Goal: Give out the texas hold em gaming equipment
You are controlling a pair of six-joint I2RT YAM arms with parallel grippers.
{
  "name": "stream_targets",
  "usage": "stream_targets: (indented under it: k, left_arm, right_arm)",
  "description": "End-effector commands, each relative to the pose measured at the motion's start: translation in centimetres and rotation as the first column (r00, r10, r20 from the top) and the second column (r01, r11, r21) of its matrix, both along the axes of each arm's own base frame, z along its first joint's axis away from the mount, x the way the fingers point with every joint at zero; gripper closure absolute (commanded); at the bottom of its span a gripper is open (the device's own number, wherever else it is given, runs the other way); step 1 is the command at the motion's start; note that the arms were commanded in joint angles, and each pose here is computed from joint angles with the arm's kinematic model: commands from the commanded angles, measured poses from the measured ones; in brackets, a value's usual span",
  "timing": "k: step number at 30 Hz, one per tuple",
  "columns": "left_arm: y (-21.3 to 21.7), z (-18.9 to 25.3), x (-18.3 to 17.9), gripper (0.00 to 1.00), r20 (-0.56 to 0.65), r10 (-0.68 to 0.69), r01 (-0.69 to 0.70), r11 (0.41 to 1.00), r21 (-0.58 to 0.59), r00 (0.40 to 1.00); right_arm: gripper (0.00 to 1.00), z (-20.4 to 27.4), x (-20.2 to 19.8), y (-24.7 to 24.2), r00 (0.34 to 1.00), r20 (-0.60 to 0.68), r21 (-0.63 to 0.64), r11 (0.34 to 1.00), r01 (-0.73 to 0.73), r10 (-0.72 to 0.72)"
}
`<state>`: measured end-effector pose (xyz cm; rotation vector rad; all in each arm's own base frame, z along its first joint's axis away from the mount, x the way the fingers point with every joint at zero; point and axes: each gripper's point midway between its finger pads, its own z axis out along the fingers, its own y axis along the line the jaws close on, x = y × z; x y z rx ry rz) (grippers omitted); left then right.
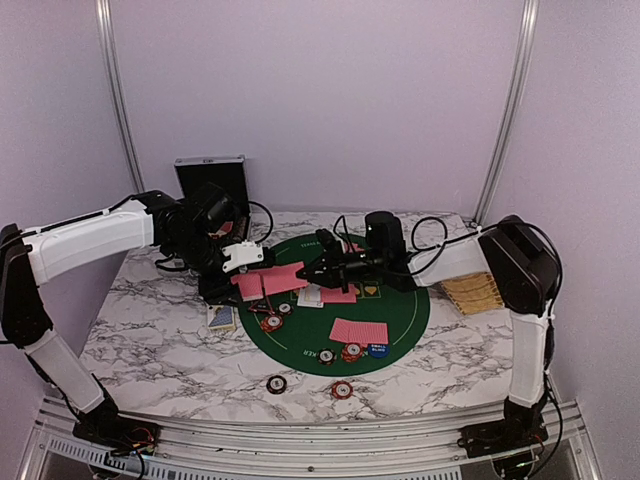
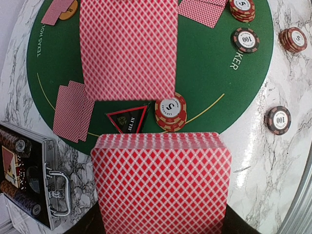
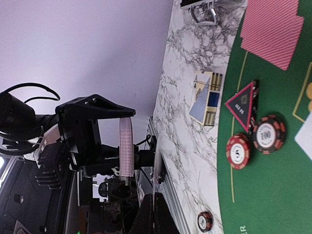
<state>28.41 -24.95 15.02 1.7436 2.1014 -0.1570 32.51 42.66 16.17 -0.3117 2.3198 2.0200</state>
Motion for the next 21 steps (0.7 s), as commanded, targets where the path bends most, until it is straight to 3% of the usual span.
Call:
stream_targets:
  k: [1,9,21]
  left_arm:
    - [0.4,0.6,-0.2,1.00,0.009,0.003,-0.003,1.000,0.002,1.000]
    - [0.7,0.2,-0.2,1.00,0.006,0.006,-0.006,1.000,0.014,1.000]
    - [1.1,0.0,-0.4,1.00,0.000,0.012,-0.012,1.000,0.017,1.000]
  right_arm:
    - [1.00,0.4,2.7,-4.5,0.994,0.062,-0.029,0.995,0.092,-0.090]
    - [1.00,-3.9,7.9,-11.6,0.962,0.098,-0.193,0.944,0.269,-0.254]
    - [1.00,-9.3,8.0,-13.6,0.949,0.110,-0.353,0.881,0.315,-0.295]
